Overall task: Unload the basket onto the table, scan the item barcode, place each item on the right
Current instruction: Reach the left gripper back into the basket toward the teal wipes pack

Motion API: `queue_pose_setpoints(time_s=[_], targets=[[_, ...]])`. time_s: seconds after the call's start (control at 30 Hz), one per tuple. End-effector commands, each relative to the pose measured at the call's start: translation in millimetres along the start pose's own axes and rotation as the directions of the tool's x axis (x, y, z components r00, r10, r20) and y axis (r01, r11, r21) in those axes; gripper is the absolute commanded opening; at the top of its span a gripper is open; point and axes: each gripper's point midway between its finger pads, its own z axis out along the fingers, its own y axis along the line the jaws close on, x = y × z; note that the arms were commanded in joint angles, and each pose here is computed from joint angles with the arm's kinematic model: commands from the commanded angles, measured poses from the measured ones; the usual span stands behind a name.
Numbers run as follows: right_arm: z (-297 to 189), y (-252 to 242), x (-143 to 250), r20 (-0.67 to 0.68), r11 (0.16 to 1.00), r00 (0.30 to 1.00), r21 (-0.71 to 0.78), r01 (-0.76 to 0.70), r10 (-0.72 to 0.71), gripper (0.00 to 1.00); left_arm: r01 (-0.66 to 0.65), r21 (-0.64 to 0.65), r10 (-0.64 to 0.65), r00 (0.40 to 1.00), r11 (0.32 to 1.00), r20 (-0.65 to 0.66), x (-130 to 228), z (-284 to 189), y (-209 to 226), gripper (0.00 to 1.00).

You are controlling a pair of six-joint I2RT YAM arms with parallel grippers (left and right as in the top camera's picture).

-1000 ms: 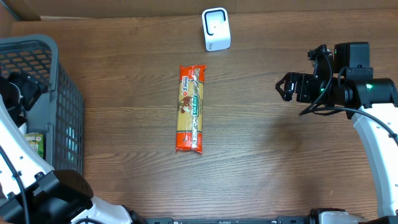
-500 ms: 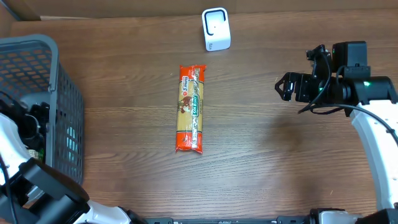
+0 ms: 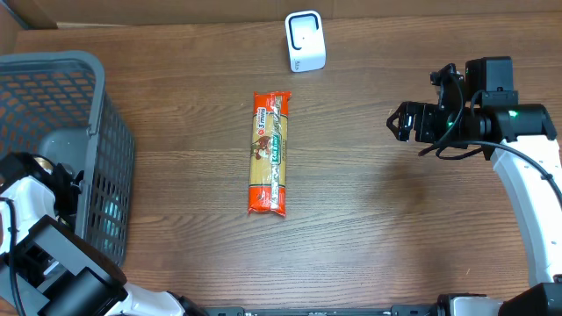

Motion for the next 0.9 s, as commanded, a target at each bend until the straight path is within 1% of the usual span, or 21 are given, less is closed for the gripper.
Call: queue_pose_setpoints(time_s=[0.0,0.03,0.07,0.23,0.37,0.57,0.67,0.77,0.87], targets=[[-6,6,-10,0.032,1.0,0.999,-0.009,0.005,-0.004,1.0,-0.053,-0.036,0.053,0.999,0.998,-0.009,9,-2,1,0.51],[-6,6,-10,0.033,1.0,0.999,-0.009,0.005,-0.004,1.0,-0.053,-0.036,0.053,0.999,0.998,-0.009,9,-2,1,0.18],[-6,6,-10,0.033,1.0,0.999,-0.009,0.005,-0.004,1.0,-0.05,-0.035,0.05,0.999,0.998,-0.009,9,-2,1,0.04],[-6,6,-10,0.033,1.0,0.999,-0.009,0.005,-0.004,1.0,-0.022,-0.032,0.022,1.0,0.999,0.007,3,-9,-2,0.04],[-6,6,-10,0.032,1.0,0.999,-0.009,0.004,-0.004,1.0,-0.029,-0.024,0.03,0.998,0.999,0.051,-17,-34,-13,0.04],[-6,6,-10,0.032,1.0,0.999,-0.009,0.004,-0.004,1.0,-0.063,0.003,0.062,0.984,0.998,0.17,-55,-110,-43,0.04],[-6,6,-10,0.032,1.0,0.999,-0.009,0.001,-0.001,1.0,-0.087,0.012,0.081,0.966,0.996,0.247,-68,-161,-60,0.04],[-6,6,-10,0.032,1.0,0.999,-0.008,0.001,-0.001,1.0,-0.135,0.036,0.117,0.942,0.99,0.316,-70,-206,-82,0.04],[-6,6,-10,0.032,1.0,0.999,-0.008,0.001,-0.001,1.0,-0.207,0.072,0.165,0.909,0.976,0.382,-59,-247,-111,0.04]])
